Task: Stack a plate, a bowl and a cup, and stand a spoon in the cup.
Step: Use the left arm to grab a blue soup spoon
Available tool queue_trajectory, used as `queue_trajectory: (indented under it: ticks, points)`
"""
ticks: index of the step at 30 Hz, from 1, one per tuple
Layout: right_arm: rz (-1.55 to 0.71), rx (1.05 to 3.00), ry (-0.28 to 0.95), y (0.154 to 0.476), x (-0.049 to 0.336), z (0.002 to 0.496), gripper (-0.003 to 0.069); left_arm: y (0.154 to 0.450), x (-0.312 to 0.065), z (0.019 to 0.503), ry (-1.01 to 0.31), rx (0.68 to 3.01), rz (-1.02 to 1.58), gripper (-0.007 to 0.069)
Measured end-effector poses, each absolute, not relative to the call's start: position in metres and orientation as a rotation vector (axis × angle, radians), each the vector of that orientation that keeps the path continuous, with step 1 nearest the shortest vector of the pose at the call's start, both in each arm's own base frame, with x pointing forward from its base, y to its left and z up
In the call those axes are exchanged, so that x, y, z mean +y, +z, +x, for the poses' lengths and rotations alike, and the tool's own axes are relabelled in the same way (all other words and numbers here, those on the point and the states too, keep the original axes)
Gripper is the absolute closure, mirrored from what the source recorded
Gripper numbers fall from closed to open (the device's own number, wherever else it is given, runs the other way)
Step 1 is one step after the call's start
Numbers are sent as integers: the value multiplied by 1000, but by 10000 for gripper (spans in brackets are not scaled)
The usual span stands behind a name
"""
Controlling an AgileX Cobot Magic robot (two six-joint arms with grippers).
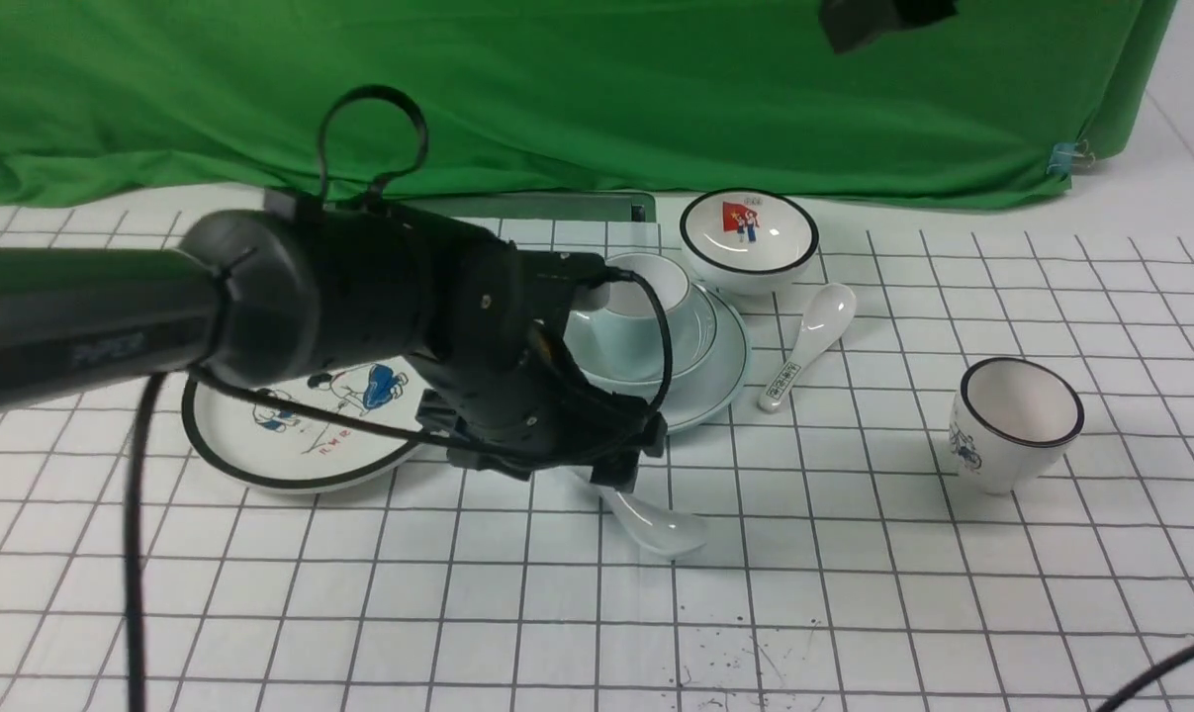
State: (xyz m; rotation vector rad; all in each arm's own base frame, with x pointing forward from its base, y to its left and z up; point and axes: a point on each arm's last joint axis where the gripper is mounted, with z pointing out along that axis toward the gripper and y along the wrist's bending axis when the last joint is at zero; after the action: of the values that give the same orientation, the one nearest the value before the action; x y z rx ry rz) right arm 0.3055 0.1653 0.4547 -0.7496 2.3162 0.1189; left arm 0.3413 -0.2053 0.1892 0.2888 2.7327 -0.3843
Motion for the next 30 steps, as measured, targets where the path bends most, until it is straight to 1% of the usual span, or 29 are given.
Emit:
queue_trajectory:
  ticks: [3, 5, 6, 7, 9, 10, 13, 16, 19, 21, 23, 24, 27, 29, 30]
  points:
    - [-750, 2330, 80, 454, 147, 277, 359, 174, -208, 347, -375, 2772, 253, 47]
    - [-751, 2339, 60, 447, 141, 269, 359, 170, -209, 348, -377, 2776, 228, 48]
    - [-727, 2322, 44, 446, 131, 256, 359, 168, -209, 349, -382, 2772, 207, 48]
    - [-714, 2331, 16, 436, 123, 246, 359, 168, -210, 350, -387, 2767, 189, 48]
    - [-683, 2317, -17, 426, 110, 228, 359, 168, -209, 351, -381, 2756, 188, 48]
    - [-671, 2333, -43, 413, 104, 221, 359, 168, -209, 352, -364, 2752, 195, 49]
    - [-643, 2341, -74, 394, 93, 207, 359, 168, -206, 352, -316, 2748, 229, 60]
    - [-597, 2369, -113, 360, 77, 185, 359, 168, -200, 352, -199, 2756, 327, 114]
    - [-568, 2384, -119, 345, 70, 175, 359, 172, -195, 349, -125, 2783, 376, 164]
    - [-558, 2396, -122, 338, 67, 170, 359, 176, -193, 347, -115, 2783, 382, 191]
    - [-559, 2405, -126, 334, 67, 168, 359, 183, -193, 346, -132, 2770, 372, 204]
    - [-558, 2409, -131, 333, 66, 168, 360, 193, -194, 345, -174, 2746, 346, 215]
    - [-549, 2401, -125, 334, 66, 168, 360, 207, -199, 343, -292, 2711, 266, 217]
    - [-548, 2395, -124, 334, 66, 169, 360, 211, -204, 342, -361, 2688, 228, 211]
    - [-548, 2394, -123, 334, 66, 169, 360, 211, -206, 342, -374, 2680, 224, 206]
